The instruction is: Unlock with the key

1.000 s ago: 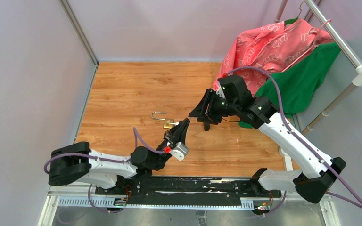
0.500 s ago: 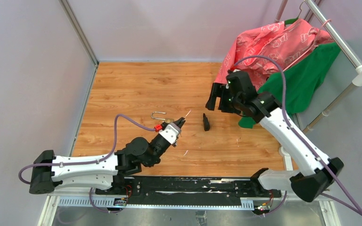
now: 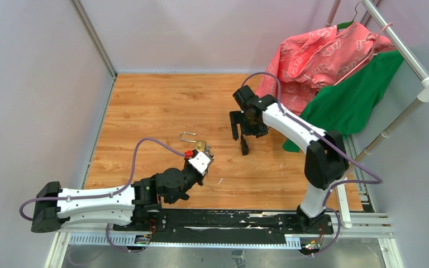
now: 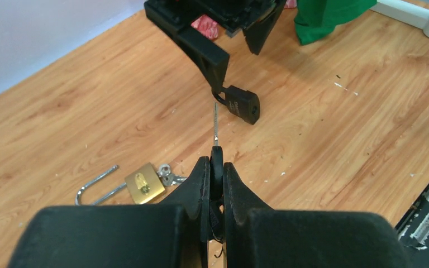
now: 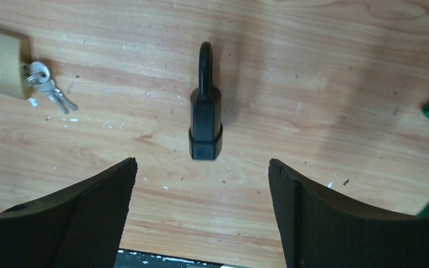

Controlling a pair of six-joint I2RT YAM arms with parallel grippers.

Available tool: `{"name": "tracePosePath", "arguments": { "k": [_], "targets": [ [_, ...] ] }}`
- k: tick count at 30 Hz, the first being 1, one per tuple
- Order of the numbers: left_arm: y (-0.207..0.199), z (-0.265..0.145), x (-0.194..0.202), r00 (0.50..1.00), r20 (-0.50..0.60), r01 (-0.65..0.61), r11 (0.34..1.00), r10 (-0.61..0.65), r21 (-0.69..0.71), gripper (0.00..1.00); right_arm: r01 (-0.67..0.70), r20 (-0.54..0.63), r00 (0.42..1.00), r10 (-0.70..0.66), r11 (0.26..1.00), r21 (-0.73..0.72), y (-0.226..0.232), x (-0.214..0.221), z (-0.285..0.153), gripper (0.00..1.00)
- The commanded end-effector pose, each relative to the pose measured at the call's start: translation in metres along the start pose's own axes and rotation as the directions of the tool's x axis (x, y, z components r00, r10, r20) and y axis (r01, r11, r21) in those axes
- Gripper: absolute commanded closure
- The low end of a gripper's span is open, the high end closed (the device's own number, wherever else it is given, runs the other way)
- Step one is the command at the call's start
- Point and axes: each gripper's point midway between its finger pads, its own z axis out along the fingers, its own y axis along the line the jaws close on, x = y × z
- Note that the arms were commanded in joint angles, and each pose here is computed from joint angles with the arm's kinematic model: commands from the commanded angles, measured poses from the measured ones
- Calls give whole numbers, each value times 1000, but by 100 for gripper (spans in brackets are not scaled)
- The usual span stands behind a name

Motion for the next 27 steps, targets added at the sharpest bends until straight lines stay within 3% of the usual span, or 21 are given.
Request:
{"name": "tracePosePath", "arguments": {
  "k": [1, 14, 23, 27],
  "targets": [
    [-2, -2, 9, 997, -30, 71, 997, -71, -13, 100, 32, -89, 996, -30, 999, 22, -4, 1, 18, 11],
    [-3, -5, 16, 994, -34, 100, 995, -100, -7, 100, -24, -253, 967, 12, 999, -42, 8, 38, 64, 28],
    [-5, -4, 19, 994, -42, 100, 995, -101, -5, 100, -24, -264, 964, 21, 1000, -6, 2, 45, 79, 49],
    [-6, -3, 20, 994, -47, 95, 995, -95, -2, 100, -15, -256, 966, 24, 999, 40, -7, 45, 85, 50]
  ]
}}
